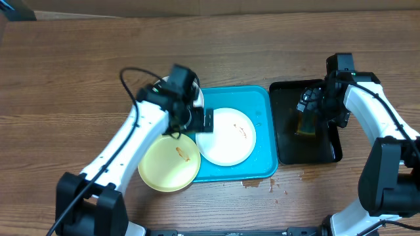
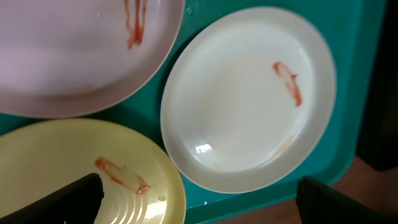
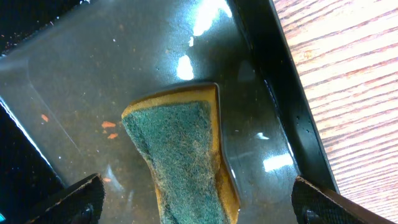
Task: Clean dirty plates on tray and stack at the side
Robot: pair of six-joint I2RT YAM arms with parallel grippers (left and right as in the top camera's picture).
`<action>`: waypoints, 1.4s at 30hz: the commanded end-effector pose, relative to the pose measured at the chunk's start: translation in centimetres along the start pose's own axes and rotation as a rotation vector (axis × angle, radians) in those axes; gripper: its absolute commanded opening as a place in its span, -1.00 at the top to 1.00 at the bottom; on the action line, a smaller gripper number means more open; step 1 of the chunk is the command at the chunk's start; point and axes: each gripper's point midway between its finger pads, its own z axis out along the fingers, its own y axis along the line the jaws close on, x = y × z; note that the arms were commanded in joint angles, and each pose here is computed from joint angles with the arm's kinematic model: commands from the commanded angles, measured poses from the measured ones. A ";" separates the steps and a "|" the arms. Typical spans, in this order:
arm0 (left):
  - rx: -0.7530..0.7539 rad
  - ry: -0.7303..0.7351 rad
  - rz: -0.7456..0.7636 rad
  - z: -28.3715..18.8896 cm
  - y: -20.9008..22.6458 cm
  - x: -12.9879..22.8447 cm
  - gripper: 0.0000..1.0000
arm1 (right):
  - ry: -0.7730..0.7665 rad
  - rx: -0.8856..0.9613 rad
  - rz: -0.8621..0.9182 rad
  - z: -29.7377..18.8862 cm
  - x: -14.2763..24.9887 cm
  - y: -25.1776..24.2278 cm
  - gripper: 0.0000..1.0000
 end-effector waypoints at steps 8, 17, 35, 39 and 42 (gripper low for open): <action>-0.058 -0.311 0.094 -3.4 0.6 -8.0 -0.99 | -0.001 -0.008 0.001 0.0 0.1 0.2 -0.94; 0.217 -0.285 0.223 -3.8 -4.7 -7.4 -0.82 | 0.000 -0.008 0.000 0.0 0.1 0.2 -1.00; -0.066 -0.018 -0.043 4.3 0.1 0.6 -0.20 | 0.013 -0.022 -0.009 0.0 0.4 0.4 -1.00; -0.117 -0.013 -0.082 5.2 1.2 0.9 0.49 | 0.010 -0.023 -0.030 0.0 0.3 0.5 -1.00; -0.126 0.007 -0.085 5.9 1.4 1.1 -0.59 | 0.010 -0.023 -0.030 0.0 0.3 0.5 -1.00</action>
